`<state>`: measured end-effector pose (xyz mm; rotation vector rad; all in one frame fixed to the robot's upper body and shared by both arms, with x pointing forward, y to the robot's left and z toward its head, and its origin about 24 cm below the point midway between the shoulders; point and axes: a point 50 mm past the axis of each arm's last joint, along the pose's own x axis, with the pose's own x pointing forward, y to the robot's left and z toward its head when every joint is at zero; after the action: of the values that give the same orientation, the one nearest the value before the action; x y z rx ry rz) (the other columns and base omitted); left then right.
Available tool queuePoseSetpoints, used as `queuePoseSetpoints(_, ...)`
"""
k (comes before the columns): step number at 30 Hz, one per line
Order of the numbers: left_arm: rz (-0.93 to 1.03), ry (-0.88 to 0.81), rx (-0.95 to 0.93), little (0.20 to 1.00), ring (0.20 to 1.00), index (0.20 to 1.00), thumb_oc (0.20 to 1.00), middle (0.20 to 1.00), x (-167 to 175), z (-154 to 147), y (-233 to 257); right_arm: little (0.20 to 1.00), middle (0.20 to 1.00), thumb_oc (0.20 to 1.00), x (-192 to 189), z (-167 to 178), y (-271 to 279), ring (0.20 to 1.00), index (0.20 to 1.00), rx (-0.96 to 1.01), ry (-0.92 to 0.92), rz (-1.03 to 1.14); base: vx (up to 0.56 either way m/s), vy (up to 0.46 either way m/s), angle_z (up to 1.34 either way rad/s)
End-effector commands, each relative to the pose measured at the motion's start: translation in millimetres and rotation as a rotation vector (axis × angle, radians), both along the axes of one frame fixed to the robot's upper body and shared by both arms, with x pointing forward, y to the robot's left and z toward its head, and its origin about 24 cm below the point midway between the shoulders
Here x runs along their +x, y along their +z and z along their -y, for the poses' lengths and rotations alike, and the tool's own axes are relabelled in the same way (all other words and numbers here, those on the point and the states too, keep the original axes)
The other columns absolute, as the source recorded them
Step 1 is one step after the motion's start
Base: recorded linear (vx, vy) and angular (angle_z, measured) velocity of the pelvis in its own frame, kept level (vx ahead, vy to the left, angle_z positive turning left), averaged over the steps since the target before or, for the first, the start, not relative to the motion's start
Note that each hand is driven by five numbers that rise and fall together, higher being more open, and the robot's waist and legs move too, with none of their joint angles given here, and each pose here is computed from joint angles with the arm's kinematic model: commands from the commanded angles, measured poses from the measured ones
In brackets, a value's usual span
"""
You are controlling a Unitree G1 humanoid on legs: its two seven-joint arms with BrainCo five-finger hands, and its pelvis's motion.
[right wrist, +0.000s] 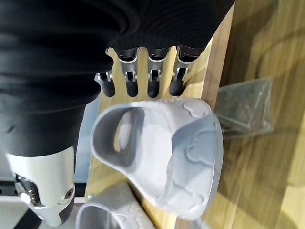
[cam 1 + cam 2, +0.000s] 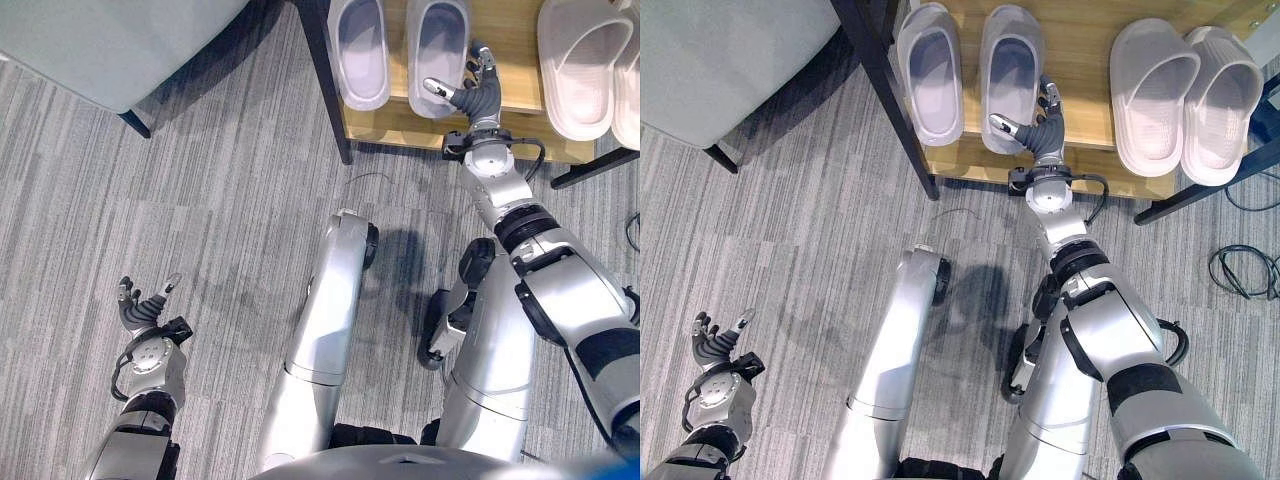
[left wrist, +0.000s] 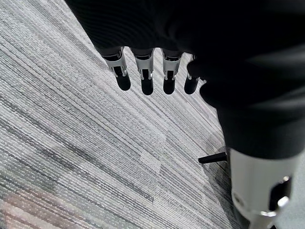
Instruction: Arrange the slippers neatly on the shoe rack.
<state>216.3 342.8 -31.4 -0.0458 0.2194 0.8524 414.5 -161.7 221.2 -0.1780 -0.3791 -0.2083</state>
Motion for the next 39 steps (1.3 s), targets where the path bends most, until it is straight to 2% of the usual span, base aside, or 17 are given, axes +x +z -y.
queuePoseSetpoints(1,-0.041,-0.047,0.144,1.0,1.0,1.0,1.0,1.0,-12,-19,12,1.0,1.0,1.0,-1,1,56,1.0,1.0,-0.034,-0.034,0.161,0.0,0.0,0.0)
queuePoseSetpoints(6,-0.06,-0.061,0.151,1.0,1.0,1.0,1.0,1.0,-17,-21,10,1.0,1.0,1.0,0,29,71,1.0,1.0,-0.016,-0.126,0.154,0.0,0.0,0.0)
queuePoseSetpoints(11,-0.062,-0.083,0.167,1.0,1.0,1.0,1.0,1.0,-16,-24,13,1.0,1.0,1.0,2,41,75,1.0,1.0,0.035,-0.146,0.118,0.0,0.006,0.02)
queuePoseSetpoints(22,-0.067,-0.101,0.18,1.0,1.0,1.0,1.0,1.0,-12,-26,16,1.0,1.0,1.0,7,18,74,1.0,1.0,-0.053,-0.083,0.076,0.0,0.003,0.02)
queuePoseSetpoints(28,-0.066,-0.104,0.19,1.0,1.0,1.0,1.0,1.0,-9,-26,18,1.0,1.0,1.0,9,4,71,1.0,1.0,-0.025,-0.046,0.065,0.0,0.0,0.0)
queuePoseSetpoints(39,-0.06,-0.119,0.186,1.0,1.0,1.0,1.0,1.0,-6,-21,17,1.0,1.0,1.0,10,8,74,1.0,1.0,-0.015,-0.059,0.051,0.0,0.0,0.0)
